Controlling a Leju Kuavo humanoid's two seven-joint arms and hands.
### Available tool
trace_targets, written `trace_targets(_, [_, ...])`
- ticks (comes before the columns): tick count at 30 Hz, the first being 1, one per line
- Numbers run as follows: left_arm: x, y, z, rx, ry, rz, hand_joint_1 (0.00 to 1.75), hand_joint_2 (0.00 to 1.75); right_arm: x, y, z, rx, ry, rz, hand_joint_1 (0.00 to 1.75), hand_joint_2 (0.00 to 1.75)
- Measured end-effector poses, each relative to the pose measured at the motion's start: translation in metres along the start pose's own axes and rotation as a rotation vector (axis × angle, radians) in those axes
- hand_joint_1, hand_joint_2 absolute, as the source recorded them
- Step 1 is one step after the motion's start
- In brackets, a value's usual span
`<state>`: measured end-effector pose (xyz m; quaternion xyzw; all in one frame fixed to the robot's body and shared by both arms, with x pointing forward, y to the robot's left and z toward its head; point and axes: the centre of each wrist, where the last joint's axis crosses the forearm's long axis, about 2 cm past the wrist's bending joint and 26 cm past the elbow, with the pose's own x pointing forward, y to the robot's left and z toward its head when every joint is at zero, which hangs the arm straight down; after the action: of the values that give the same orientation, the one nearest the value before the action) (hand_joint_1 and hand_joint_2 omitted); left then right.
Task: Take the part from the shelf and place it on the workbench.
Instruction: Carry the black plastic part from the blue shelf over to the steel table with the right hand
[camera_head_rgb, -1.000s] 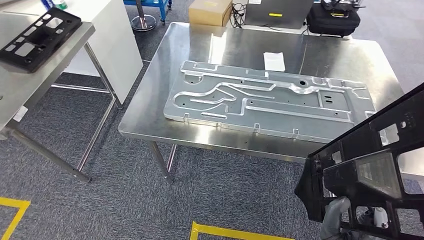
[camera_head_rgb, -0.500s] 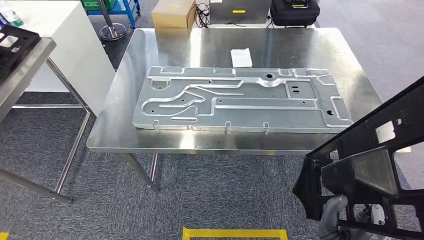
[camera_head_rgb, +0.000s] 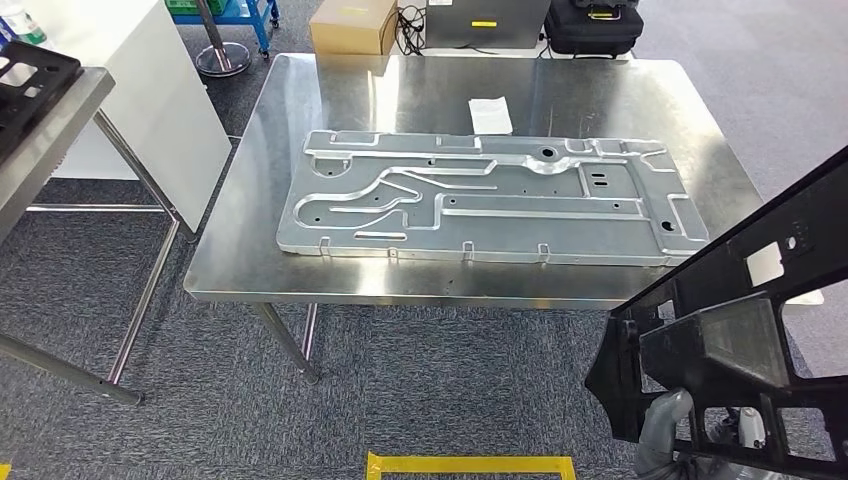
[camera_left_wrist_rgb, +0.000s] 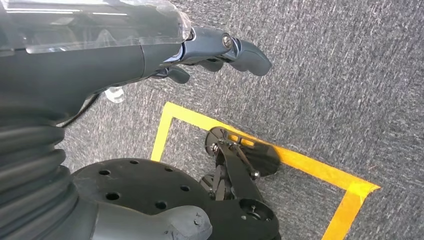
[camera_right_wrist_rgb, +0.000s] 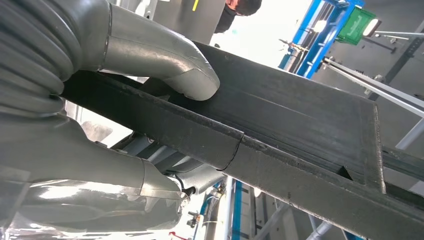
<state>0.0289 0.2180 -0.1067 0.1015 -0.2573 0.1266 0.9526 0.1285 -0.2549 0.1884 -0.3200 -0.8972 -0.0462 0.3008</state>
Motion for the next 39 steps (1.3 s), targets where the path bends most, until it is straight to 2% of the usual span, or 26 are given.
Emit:
trace_targets(24, [-0.001,0.0,0.001,0.019,0.031,0.036,0.0,1.75,-0.003,0.002,0.004,0.03,0.031,0.026,1.75,1.75])
trace_targets(39, [-0.001,0.0,0.001,0.012,0.039,0.025,0.0,1.75,-0.011,-0.003,-0.002,0.039,0.032,0.104,1.75,1.75])
